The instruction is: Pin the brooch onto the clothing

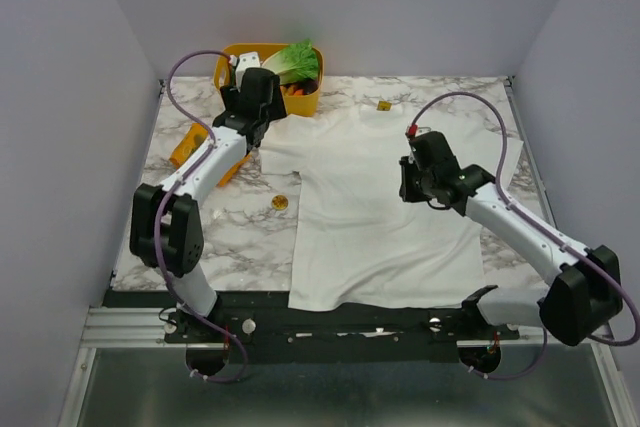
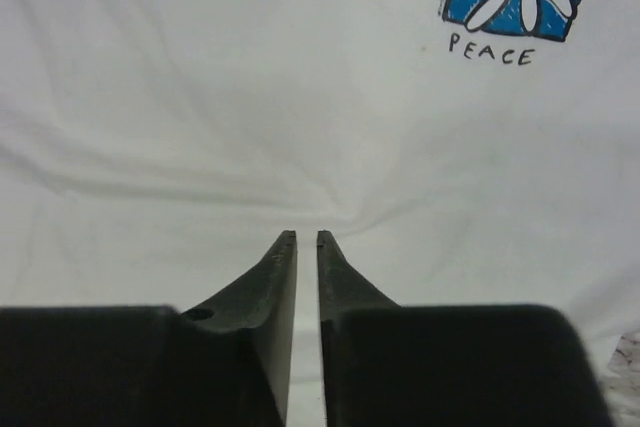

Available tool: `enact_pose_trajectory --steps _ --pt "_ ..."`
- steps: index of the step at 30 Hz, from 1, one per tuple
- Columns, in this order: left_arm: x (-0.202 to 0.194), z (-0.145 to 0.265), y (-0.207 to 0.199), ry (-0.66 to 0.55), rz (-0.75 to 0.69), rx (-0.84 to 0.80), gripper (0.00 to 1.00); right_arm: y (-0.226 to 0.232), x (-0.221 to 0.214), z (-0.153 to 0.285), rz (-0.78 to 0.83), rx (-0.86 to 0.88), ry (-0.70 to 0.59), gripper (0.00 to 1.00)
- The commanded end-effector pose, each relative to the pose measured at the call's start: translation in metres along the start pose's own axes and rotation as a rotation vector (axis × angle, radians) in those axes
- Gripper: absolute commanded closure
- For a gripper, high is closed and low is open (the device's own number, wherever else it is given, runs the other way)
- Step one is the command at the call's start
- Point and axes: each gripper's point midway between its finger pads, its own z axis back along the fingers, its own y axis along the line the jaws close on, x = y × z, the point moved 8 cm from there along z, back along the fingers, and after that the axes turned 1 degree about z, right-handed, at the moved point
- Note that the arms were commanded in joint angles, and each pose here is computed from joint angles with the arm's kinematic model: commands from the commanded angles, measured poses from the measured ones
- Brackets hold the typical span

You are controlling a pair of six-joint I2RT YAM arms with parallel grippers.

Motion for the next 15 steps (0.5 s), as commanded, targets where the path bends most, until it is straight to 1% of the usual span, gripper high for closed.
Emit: enact_pose_trajectory --steps 1,3,4,6,7,9,10,13,15 --pt "-0.013 0.031 -0.006 0.033 0.025 -0.183 0.07 0.009 0.008 0.025 -0.022 0.123 -0.132 0.58" --pt "-0.033 0.047 0.001 0.079 0.033 -0.262 0.08 0.011 0.008 0.034 -0.016 0.173 -0.173 0.40" --pt "-0.038 0.052 0.002 0.073 0.040 -0.296 0.08 0.016 0.012 0.045 -0.011 0.248 -0.222 0.24" --pt "-0.059 0.067 0.012 0.102 0.055 -0.346 0.08 0.020 0.005 0.047 0.011 0.324 -0.243 0.08" --pt "-0.063 0.071 0.015 0.101 0.067 -0.361 0.08 0.028 0.007 0.053 0.027 0.413 -0.282 0.01" --pt "-0.078 0.083 0.024 0.139 0.096 -0.384 0.08 0.031 0.001 0.056 0.028 0.480 -0.312 0.00" --pt "-0.083 0.086 0.028 0.152 0.100 -0.388 0.08 0.036 0.004 0.058 0.045 0.540 -0.341 0.00" --pt "-0.096 0.095 0.038 0.190 0.121 -0.376 0.08 0.044 0.005 0.053 0.046 0.611 -0.337 0.00" --pt "-0.103 0.098 0.044 0.203 0.124 -0.373 0.08 0.050 0.009 0.041 0.032 0.631 -0.297 0.00"
